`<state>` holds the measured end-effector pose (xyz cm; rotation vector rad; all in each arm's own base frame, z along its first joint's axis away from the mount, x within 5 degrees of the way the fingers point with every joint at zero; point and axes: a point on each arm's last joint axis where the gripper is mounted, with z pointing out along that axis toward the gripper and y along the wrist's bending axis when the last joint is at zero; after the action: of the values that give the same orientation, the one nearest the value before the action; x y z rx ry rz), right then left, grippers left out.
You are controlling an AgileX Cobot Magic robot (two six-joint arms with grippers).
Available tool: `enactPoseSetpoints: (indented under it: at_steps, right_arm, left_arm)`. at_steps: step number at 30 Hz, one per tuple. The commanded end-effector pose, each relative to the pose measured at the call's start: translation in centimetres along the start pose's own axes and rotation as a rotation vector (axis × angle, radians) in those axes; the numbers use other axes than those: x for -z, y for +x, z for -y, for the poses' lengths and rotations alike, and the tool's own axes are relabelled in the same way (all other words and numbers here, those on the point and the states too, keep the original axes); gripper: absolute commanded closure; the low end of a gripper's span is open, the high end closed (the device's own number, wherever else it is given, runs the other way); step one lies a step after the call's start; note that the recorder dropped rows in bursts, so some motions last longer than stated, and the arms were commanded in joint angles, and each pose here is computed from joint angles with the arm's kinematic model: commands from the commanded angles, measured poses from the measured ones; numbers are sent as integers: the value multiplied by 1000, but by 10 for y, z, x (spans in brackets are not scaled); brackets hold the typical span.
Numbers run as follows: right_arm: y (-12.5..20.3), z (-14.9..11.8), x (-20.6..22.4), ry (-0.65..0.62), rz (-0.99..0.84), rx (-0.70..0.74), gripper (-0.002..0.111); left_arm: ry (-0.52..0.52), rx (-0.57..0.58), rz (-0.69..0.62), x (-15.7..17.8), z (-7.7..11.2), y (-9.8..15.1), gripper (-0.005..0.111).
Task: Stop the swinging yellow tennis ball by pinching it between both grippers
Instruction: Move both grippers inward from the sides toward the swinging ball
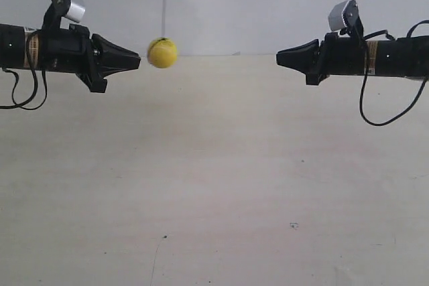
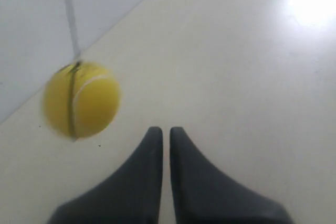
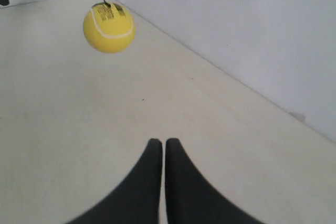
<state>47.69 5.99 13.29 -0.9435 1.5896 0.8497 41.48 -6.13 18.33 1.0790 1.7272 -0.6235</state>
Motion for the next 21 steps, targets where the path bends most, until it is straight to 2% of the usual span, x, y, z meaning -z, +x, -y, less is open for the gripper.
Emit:
enactPoseSetpoints:
  at_steps: [1,10,17,21]
  right_arm:
    - [-7,-8,-9,-46,17,22,108]
    - [-13,-23,-46,-51,-75,115,108]
    - [-20,-18,-48,-34,-69,129,108]
    - [-16,-18,-49,-37,-70,120,108]
  left_arm:
    - [14,31,15,-6,-4,5,102]
    - [5,24,41,-11,-7,11,102]
    - [-44,21,8,-10,-11,14,102]
    - [-26,19,20,-12,-9,12,102]
